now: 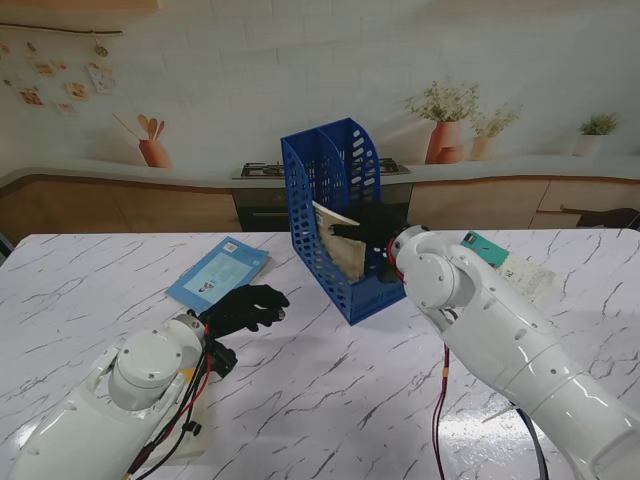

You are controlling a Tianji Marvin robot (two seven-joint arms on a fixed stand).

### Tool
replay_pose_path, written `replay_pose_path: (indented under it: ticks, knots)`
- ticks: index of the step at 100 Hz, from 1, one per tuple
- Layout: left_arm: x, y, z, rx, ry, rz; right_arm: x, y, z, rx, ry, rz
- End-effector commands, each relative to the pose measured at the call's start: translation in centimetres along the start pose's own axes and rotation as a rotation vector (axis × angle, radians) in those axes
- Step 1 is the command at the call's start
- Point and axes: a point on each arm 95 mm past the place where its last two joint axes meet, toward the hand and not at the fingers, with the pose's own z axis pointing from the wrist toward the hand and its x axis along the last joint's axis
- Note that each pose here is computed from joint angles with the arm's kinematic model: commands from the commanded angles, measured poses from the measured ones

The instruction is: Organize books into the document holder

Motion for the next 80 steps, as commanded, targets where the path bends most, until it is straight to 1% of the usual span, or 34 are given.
replay_pose_path:
  ticks: [1,8,24,35,46,56,63,71,80]
  knots:
    - [0.0,0.3,0.1,-0.020,0.017,-0.014,0.7,-0.2,-0.4,0.005,0.014,0.017]
    - [0.0,0.3,0.1,-0.023,0.018,-0.016,0.9,0.1,-0.8,0.007,0.017,0.025]
    - [0.0,0.3,0.1,-0.024,0.017,-0.015,1.2,1.2,-1.9,-0.040,0.028,0.014]
    - [0.0,0.4,0.0,-0.023,0.012,-0.013,1.4,2.4,-3.0,-0.096,0.020,0.002]
    - [-0.1,0.3,-0.2,-0.021,0.005,-0.014,1.2,4.2,-4.9,-0.147,-0.003,-0.015]
    - [-0.3,0.2,-0.3,-0.014,0.000,-0.019,0.4,5.7,-6.8,-0.184,-0.036,-0.046]
    - [-0.4,0.2,-0.4,-0.011,0.000,-0.020,-0.5,6.6,-8.2,-0.194,-0.066,-0.073]
    - [-0.4,0.2,-0.4,-0.007,0.001,-0.020,-1.7,7.2,-9.6,-0.199,-0.108,-0.093]
    - [-0.4,0.2,-0.4,-0.002,0.005,-0.025,-3.3,7.4,-10.9,-0.196,-0.162,-0.104]
